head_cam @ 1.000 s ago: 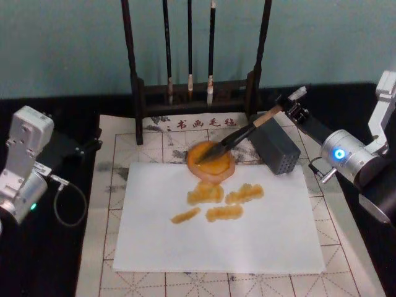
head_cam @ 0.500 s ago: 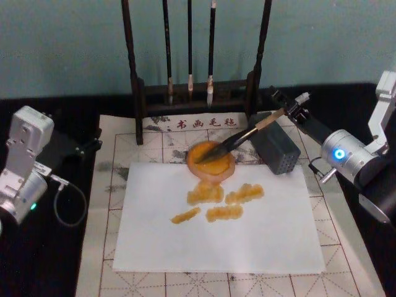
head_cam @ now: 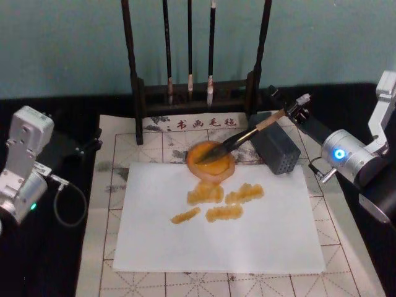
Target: Pick up the brush from the inkstone, write on the paper, then place the brush back to its original position.
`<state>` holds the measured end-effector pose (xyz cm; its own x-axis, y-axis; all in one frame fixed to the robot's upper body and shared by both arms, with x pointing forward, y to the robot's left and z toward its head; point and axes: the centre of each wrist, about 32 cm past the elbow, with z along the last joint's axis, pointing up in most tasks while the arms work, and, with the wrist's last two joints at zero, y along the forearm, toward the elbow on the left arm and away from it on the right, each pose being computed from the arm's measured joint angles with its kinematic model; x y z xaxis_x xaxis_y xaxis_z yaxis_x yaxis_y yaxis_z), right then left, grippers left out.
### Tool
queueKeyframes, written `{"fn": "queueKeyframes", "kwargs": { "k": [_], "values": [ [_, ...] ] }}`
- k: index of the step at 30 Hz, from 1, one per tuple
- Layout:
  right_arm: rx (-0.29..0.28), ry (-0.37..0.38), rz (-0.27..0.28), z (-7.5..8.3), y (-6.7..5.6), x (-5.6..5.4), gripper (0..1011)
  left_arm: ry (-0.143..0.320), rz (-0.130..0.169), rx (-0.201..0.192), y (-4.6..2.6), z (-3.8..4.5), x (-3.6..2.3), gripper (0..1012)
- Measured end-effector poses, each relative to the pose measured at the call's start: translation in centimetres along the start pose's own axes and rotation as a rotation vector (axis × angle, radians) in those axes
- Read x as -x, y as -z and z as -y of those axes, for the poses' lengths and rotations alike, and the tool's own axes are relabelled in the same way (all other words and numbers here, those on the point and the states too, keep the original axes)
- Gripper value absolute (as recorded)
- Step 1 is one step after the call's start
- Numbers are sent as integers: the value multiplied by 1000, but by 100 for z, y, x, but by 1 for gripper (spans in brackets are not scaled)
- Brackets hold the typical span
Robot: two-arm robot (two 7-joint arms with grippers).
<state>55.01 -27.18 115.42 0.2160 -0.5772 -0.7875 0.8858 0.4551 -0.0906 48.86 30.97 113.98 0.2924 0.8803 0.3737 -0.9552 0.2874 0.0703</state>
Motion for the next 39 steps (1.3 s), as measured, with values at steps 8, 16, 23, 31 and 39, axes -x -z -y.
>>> {"fn": "queueKeyframes", "kwargs": {
  "k": [8,16,23,31,39],
  "values": [
    [-1,-3,-8,6,-1,-11,1000,0,0,0,0,0,0,1001],
    [3,15,-13,43,6,-58,1000,0,0,0,0,0,0,1001],
    [2,29,-18,75,11,-94,1000,0,0,0,0,0,0,1001],
    [-4,35,-21,125,12,-114,1000,0,0,0,0,0,0,1001],
    [7,52,-15,264,39,-133,1000,0,0,0,0,0,0,1001]
  ]
}}
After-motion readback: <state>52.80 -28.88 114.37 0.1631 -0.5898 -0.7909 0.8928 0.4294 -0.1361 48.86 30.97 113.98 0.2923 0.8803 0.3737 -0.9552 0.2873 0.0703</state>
